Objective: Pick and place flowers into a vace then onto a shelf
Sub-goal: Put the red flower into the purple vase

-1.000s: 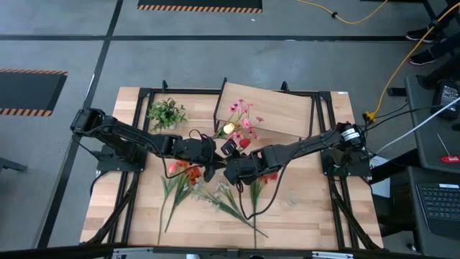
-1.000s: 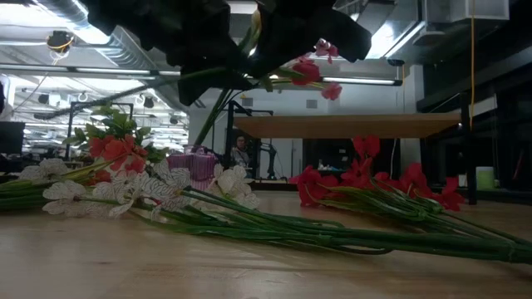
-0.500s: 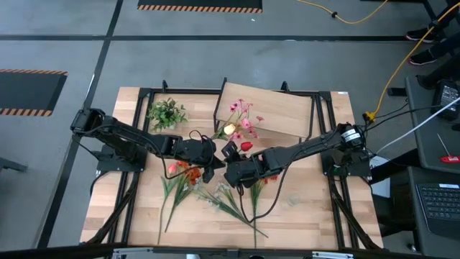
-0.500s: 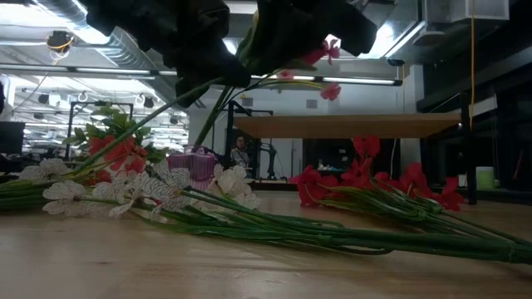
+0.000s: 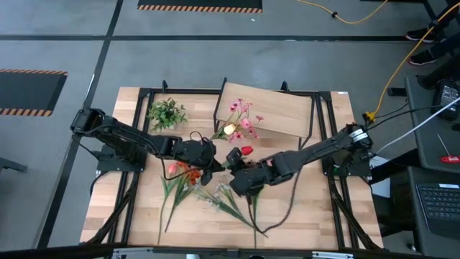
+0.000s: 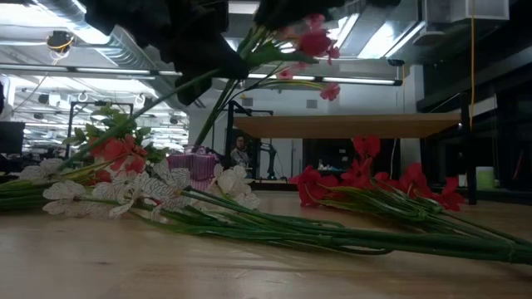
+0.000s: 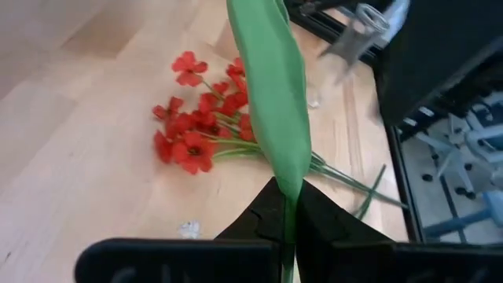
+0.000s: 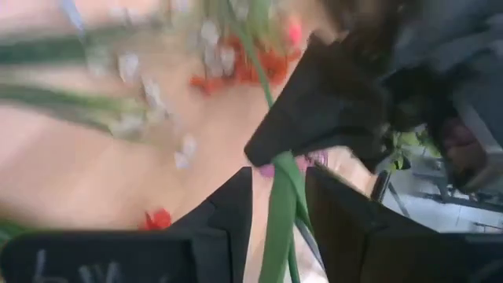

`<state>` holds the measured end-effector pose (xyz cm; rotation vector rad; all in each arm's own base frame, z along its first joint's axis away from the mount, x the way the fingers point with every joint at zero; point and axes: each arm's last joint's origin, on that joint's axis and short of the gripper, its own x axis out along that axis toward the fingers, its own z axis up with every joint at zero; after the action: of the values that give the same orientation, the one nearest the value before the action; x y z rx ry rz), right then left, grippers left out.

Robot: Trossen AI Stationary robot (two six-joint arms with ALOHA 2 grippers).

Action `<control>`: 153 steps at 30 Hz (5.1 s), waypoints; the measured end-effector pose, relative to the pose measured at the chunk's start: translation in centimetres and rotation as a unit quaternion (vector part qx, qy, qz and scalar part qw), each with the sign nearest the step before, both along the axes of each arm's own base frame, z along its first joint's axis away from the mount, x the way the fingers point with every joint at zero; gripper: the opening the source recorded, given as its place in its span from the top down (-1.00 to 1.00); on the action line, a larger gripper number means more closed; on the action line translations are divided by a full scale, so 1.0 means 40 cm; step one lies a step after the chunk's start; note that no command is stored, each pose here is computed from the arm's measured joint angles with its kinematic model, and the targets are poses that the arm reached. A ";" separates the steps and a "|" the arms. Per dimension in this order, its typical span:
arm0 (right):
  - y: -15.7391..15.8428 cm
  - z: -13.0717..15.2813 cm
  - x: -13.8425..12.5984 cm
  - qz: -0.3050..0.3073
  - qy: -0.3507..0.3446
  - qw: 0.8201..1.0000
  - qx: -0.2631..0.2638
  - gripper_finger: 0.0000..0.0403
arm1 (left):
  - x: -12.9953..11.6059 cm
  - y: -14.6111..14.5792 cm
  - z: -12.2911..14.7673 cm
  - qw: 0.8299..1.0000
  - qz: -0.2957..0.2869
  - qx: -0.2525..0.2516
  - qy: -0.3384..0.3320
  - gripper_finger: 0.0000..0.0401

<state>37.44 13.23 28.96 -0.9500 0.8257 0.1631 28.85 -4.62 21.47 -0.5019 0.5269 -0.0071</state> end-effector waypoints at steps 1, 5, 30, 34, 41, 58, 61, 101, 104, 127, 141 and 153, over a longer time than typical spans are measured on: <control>0.006 0.012 -0.010 -0.003 -0.007 1.000 0.011 0.40 | -0.001 -0.004 0.000 1.000 -0.005 0.004 -0.001 0.97; 0.022 0.053 -0.048 -0.008 -0.017 0.998 0.066 0.40 | -0.005 -0.017 0.005 1.000 -0.022 0.014 -0.007 0.97; -0.018 -0.060 -0.200 -0.005 -0.058 0.975 0.215 0.98 | -0.106 -0.095 0.125 0.985 -0.056 0.131 -0.100 0.98; -0.038 -0.092 -0.243 0.002 -0.102 0.966 0.237 0.98 | -0.122 -0.095 0.142 0.982 -0.030 0.147 -0.112 0.98; -0.065 -0.173 -0.297 0.021 -0.165 0.952 0.257 0.98 | -0.158 -0.050 0.185 0.972 0.062 0.189 -0.125 0.97; -0.136 -0.206 -0.305 0.013 -0.182 0.929 0.323 0.99 | -0.177 0.076 0.244 0.937 0.079 0.295 -0.172 0.98; -0.141 -0.205 -0.303 0.007 -0.184 0.924 0.336 0.99 | -0.174 0.114 0.245 0.936 0.086 0.294 -0.172 0.98; -0.173 -0.200 -0.291 -0.013 -0.203 0.920 0.334 0.98 | -0.220 0.237 0.076 0.912 0.141 0.246 -0.297 0.98; -0.173 -0.200 -0.291 -0.013 -0.202 0.920 0.334 0.98 | -0.212 0.240 0.065 0.915 0.149 0.243 -0.285 0.98; -0.173 -0.200 -0.291 -0.013 -0.203 0.921 0.333 0.98 | -0.133 0.233 -0.040 0.934 0.160 0.230 -0.219 0.96; -0.173 -0.200 -0.291 -0.013 -0.203 0.921 0.333 0.98 | -0.127 0.203 -0.058 0.948 0.141 0.211 -0.194 0.94; -0.173 -0.200 -0.291 -0.014 -0.203 0.920 0.334 0.98 | -0.140 0.202 -0.030 0.933 0.129 0.262 -0.209 0.53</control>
<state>25.79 6.32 20.96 -0.3014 0.3486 0.1984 23.26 3.45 20.25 -0.0336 0.0284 0.2683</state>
